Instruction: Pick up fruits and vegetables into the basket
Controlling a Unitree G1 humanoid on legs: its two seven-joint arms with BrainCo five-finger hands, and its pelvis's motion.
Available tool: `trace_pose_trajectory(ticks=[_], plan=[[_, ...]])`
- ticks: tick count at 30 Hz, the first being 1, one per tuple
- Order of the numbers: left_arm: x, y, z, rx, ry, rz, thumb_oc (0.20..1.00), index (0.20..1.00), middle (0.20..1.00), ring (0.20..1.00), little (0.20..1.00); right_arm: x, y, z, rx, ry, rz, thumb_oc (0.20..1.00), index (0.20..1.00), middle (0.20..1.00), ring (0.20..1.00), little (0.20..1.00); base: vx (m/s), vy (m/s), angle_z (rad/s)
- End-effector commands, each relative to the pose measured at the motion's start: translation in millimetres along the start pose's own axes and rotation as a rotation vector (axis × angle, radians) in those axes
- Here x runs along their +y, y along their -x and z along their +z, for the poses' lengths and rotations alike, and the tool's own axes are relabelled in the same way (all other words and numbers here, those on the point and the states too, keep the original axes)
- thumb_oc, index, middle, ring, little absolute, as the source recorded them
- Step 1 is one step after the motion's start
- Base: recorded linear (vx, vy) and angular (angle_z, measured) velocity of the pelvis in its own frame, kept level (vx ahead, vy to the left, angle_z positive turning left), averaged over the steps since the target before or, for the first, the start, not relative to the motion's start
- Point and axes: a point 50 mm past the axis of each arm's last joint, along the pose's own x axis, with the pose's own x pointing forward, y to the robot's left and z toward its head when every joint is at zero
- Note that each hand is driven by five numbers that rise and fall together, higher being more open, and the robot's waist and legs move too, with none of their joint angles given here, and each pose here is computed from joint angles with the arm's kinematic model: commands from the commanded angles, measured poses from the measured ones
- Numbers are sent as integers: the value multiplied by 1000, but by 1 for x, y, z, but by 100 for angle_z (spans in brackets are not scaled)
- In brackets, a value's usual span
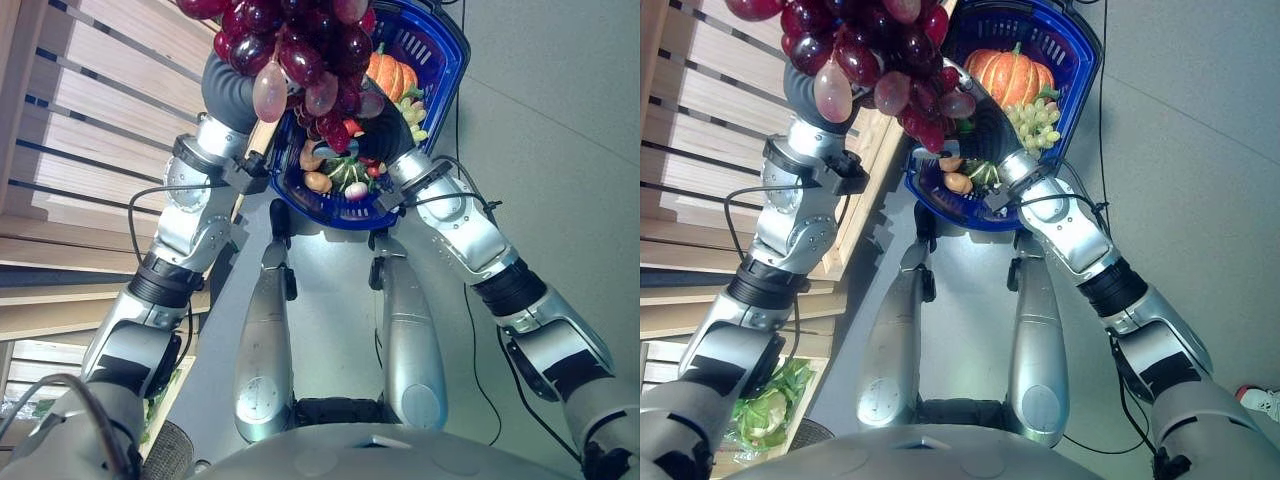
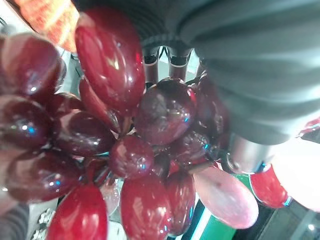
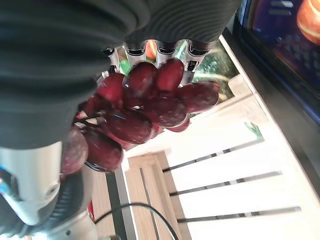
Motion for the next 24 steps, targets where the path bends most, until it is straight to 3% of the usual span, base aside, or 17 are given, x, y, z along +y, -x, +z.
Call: trace_pose_trajectory(ticks=[1, 16, 18, 19, 20, 24], plan=[[-26, -27, 39, -247, 25, -172, 200, 200, 200, 200, 200, 17, -13, 41, -193, -47, 72, 1000, 1000, 1000, 1000, 1000, 0, 0, 0], [-39, -31, 38, -254, 111, -253, 200, 200, 200, 200, 200, 22, -17, 46, -216, -58, 75, 1000, 1000, 1000, 1000, 1000, 0, 0, 0], [-40, -31, 38, -254, 130, -259, 200, 200, 200, 200, 200, 22, -18, 46, -218, -61, 76, 570, 570, 570, 570, 570, 0, 0, 0], [-40, -31, 38, -253, 133, -261, 200, 200, 200, 200, 200, 22, -18, 46, -220, -60, 76, 445, 445, 445, 445, 445, 0, 0, 0], [-40, -31, 37, -252, 138, -263, 200, 200, 200, 200, 200, 21, -18, 47, -222, -62, 73, 200, 200, 200, 200, 200, 0, 0, 0], [-44, -31, 35, -247, 152, -276, 200, 200, 200, 200, 200, 22, -18, 47, -223, -63, 68, 200, 200, 200, 200, 200, 0, 0, 0]])
